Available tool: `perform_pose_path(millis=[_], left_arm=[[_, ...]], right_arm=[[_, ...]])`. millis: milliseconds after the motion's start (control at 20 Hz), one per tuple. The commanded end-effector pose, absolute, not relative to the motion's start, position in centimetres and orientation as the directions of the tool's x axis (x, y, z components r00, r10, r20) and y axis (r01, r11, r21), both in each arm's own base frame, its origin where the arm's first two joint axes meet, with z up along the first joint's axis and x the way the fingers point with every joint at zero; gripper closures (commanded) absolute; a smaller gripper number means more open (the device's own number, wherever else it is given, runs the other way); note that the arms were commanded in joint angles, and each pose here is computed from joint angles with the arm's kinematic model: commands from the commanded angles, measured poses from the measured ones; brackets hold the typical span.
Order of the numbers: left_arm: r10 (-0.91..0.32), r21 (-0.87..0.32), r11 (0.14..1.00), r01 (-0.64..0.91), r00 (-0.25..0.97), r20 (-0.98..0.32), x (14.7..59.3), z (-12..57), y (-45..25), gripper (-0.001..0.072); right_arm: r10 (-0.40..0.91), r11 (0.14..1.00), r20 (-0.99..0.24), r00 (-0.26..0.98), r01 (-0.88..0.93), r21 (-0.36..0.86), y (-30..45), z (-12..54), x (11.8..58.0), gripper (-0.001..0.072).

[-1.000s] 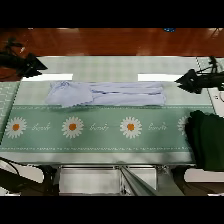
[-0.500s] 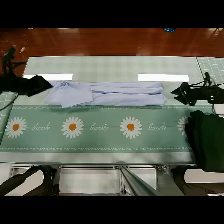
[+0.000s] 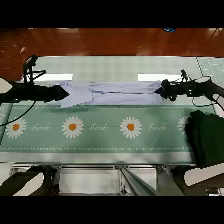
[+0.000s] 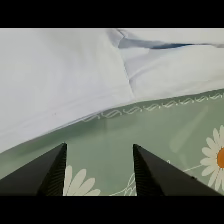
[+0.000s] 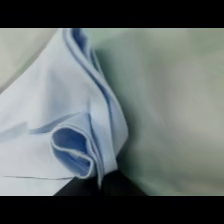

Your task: Fold the shirts.

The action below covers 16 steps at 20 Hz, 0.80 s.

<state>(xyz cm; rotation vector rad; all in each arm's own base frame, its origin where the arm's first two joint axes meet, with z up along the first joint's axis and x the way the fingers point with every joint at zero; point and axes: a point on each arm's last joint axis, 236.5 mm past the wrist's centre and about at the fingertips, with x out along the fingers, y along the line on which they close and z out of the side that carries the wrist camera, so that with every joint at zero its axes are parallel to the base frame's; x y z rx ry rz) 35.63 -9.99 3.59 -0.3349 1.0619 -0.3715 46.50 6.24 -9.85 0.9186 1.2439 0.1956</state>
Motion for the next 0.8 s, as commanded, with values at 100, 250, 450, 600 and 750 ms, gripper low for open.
perform_pose_path(millis=[100,250,450,600,750], left_arm=[[-0.453,-0.435,0.888,0.150,0.447,-0.771,35.9,3.6,-10.6,0.0681],[-0.512,-0.491,0.854,0.170,0.439,-0.739,36.0,4.0,-12.2,0.0686],[-0.596,-0.541,0.803,0.249,0.317,-0.738,35.6,1.9,-18.7,0.0686],[-0.627,-0.551,0.769,0.325,0.211,-0.750,35.9,-0.4,-26.1,0.0686],[-0.653,-0.573,0.716,0.400,0.091,-0.752,35.8,-2.3,-34.6,0.0686]], right_arm=[[0.598,0.720,-0.715,0.362,0.149,0.678,7.8,-4.6,47.3,0.0689],[0.499,0.826,-0.785,0.366,0.072,0.559,6.1,-0.5,44.1,0.0689],[0.470,0.850,-0.745,0.474,-0.014,0.527,6.7,6.2,38.7,0.0689],[0.481,0.841,-0.702,0.525,-0.050,0.539,7.9,9.6,33.6,0.0689],[0.492,0.834,-0.668,0.558,-0.083,0.546,8.9,12.4,29.9,0.0689]])
